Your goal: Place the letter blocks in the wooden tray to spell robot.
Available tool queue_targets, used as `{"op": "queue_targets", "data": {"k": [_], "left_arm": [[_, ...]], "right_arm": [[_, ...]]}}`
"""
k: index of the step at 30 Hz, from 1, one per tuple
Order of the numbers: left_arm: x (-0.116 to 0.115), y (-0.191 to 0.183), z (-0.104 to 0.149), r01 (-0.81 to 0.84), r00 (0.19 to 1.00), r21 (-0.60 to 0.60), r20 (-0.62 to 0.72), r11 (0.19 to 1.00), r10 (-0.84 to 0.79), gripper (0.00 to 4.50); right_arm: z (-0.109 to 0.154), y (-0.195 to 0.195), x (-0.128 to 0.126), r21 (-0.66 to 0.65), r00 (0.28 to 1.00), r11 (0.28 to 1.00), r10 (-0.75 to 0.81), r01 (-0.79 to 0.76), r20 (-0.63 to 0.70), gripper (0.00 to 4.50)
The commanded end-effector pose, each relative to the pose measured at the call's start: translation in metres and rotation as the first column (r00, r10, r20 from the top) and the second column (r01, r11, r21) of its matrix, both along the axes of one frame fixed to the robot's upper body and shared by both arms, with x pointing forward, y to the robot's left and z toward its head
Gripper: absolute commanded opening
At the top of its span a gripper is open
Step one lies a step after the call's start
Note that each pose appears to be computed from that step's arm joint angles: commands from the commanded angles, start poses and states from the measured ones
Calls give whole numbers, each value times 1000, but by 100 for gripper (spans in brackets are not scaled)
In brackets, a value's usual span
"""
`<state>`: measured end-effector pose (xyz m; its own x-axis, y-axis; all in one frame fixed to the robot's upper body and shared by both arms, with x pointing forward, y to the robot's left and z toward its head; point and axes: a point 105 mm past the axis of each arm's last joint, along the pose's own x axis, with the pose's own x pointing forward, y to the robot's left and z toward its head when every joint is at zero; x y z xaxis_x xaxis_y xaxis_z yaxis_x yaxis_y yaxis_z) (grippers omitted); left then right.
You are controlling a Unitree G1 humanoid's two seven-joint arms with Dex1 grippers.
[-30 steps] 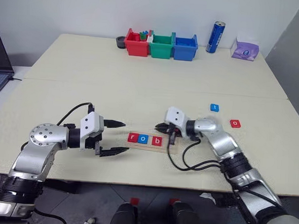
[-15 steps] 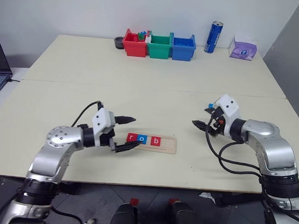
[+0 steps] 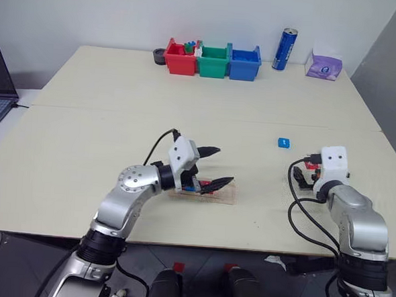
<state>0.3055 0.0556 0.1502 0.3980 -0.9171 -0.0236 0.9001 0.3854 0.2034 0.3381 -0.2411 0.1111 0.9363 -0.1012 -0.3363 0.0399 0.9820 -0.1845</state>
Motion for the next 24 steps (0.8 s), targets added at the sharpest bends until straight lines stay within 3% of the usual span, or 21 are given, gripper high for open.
{"op": "queue_targets", "data": {"k": [1, 9, 22, 24], "left_arm": [[0, -12, 11, 30, 998, -6, 55, 1000, -29, 450], [-1, -24, 10, 82, 995, -2, 60, 997, -82, 450], [-4, -27, 13, 97, 993, -11, 65, 995, -96, 450], [-4, -26, 13, 97, 993, -11, 64, 995, -96, 450]], "right_arm": [[13, -10, 1, 15, 996, 999, -50, 49, 74, 449], [3, -12, 23, 134, 997, 990, -51, 43, 54, 449], [-11, -18, 40, 132, 999, 990, -46, 42, 27, 449], [-11, -17, 40, 135, 999, 990, -43, 39, 30, 411]]}}
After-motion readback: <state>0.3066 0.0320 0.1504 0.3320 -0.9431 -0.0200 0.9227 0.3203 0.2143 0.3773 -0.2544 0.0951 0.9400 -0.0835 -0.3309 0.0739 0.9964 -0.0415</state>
